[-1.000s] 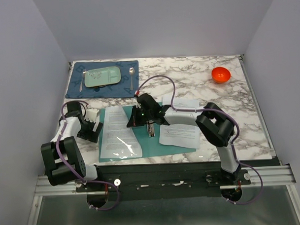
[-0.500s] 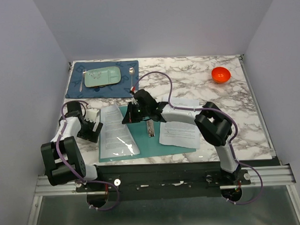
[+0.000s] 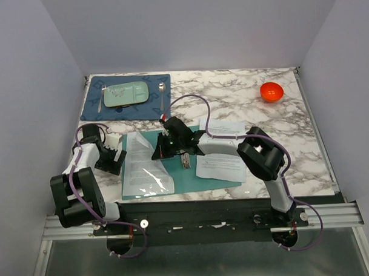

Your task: Put the files into the folder

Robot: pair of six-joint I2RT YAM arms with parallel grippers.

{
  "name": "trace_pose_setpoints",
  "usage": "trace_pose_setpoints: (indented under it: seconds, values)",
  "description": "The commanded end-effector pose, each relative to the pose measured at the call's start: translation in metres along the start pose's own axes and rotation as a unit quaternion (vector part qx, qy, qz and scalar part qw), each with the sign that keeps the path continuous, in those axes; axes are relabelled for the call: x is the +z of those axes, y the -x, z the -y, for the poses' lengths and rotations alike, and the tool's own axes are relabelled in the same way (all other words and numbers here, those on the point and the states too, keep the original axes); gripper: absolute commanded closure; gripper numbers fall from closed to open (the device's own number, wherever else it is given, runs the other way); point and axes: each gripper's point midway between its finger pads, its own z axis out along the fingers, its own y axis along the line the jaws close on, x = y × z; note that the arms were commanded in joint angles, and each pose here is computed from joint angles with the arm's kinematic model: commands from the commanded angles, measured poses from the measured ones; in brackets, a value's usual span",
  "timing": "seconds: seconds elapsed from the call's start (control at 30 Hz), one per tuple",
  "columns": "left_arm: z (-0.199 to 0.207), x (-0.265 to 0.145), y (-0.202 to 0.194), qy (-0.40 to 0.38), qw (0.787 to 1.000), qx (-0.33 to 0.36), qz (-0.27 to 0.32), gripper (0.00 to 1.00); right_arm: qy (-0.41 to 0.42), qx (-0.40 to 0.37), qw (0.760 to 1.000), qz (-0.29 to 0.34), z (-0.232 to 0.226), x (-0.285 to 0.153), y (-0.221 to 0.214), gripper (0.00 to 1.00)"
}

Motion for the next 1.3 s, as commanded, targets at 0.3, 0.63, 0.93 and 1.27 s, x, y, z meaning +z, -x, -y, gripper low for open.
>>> trace_pose_setpoints:
  seconds: [0.3, 0.63, 0.93, 1.27]
  values:
    - [-0.005, -0.012, 0.012, 0.013, 1.000, 0.021, 0.016, 0.01, -0.027, -0.022, 0.999, -0.006, 0.002, 0.001, -0.003, 0.45]
    - [-0.013, -0.025, 0.020, 0.030, 0.999, 0.025, 0.027, 0.01, -0.090, -0.025, 0.995, 0.032, 0.013, -0.035, 0.024, 0.11]
    - [-0.015, -0.046, 0.040, 0.030, 0.998, 0.018, 0.057, 0.01, -0.214, -0.026, 0.975, 0.053, 0.066, -0.094, 0.028, 0.26]
    - [0.022, -0.073, 0.078, -0.006, 0.995, 0.032, 0.099, 0.01, -0.267, -0.005, 0.964, -0.006, 0.100, -0.086, -0.002, 0.62]
